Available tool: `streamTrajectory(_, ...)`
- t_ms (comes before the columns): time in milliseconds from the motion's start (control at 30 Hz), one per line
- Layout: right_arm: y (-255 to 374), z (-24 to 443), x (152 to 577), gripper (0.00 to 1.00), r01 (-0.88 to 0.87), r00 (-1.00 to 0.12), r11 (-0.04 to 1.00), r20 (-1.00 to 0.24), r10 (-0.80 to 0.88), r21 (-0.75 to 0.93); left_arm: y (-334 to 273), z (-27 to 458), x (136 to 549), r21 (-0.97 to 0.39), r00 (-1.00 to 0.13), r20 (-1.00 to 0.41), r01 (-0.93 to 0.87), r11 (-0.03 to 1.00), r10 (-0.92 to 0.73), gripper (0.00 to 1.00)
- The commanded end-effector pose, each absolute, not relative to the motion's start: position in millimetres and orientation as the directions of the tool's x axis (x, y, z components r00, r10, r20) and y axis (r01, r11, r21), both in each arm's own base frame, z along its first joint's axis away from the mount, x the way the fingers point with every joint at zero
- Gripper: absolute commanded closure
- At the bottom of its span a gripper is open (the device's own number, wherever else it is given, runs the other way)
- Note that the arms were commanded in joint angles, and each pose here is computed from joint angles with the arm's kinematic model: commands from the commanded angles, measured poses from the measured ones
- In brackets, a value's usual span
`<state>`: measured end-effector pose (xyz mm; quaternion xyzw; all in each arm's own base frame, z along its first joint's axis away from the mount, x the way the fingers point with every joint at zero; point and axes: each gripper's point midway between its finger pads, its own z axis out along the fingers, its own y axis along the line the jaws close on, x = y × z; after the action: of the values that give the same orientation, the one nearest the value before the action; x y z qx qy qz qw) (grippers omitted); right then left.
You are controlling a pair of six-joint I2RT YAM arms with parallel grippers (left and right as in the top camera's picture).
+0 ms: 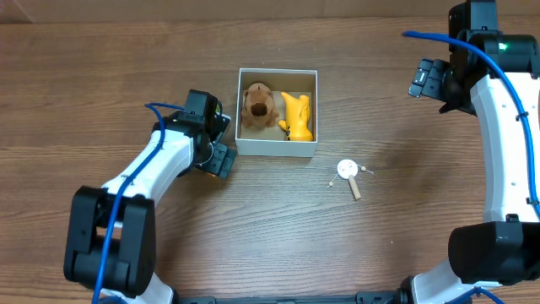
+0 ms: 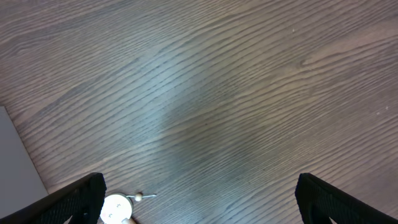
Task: Pack container
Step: 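Move the left gripper to the Rubik's cube and grasp it, then lift the cube with the left gripper and release it into box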
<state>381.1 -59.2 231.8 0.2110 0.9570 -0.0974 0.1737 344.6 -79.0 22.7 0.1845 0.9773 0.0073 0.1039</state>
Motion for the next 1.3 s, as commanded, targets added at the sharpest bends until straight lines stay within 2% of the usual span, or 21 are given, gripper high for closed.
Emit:
streamTrajectory(0,-59.3,238.1,383.3,0.0,0.441,-0.842,0.891,-0.394,0.369,-0.109,-81.1,10.7,338.0,0.027,-0.908,-0.172,0.383,0.923,0.382,0.12)
streamTrajectory(100,-59.3,238.1,383.3,0.0,0.441,-0.842,0.891,-0.394,0.369,-0.109,-81.4,10.9,339.1,0.028,-0.907,-0.177,0.383,0.923,0.382,0.21)
streamTrajectory(333,-59.3,238.1,383.3,0.0,0.441,-0.842,0.891,-0.394,0.369,-0.109,-82.6,11.9,344.4,0.032,-0.903,-0.198,0.382,0.924,0.381,0.26)
streamTrajectory(533,-59.3,238.1,383.3,0.0,0.441,-0.842,0.891,-0.394,0.369,-0.109,-82.5,12.0,345.0,0.033,-0.903,-0.2,0.382,0.923,0.381,0.43)
streamTrajectory(700,-59.3,238.1,383.3,0.0,0.441,-0.842,0.891,-0.394,0.369,-0.109,-82.2,12.0,345.0,0.035,-0.903,-0.2,0.382,0.924,0.381,0.53)
streamTrajectory(967,-59.3,238.1,383.3,0.0,0.441,-0.842,0.891,-0.394,0.369,-0.109,-84.6,29.5,355.0,0.035,-0.904,-0.214,0.372,0.928,0.37,0.53)
streamTrajectory(1267,-59.2,238.0,383.3,0.0,0.441,-0.842,0.891,-0.394,0.369,-0.108,-95.5,106.6,381.4,0.018,-0.895,-0.251,0.376,0.926,0.369,0.48)
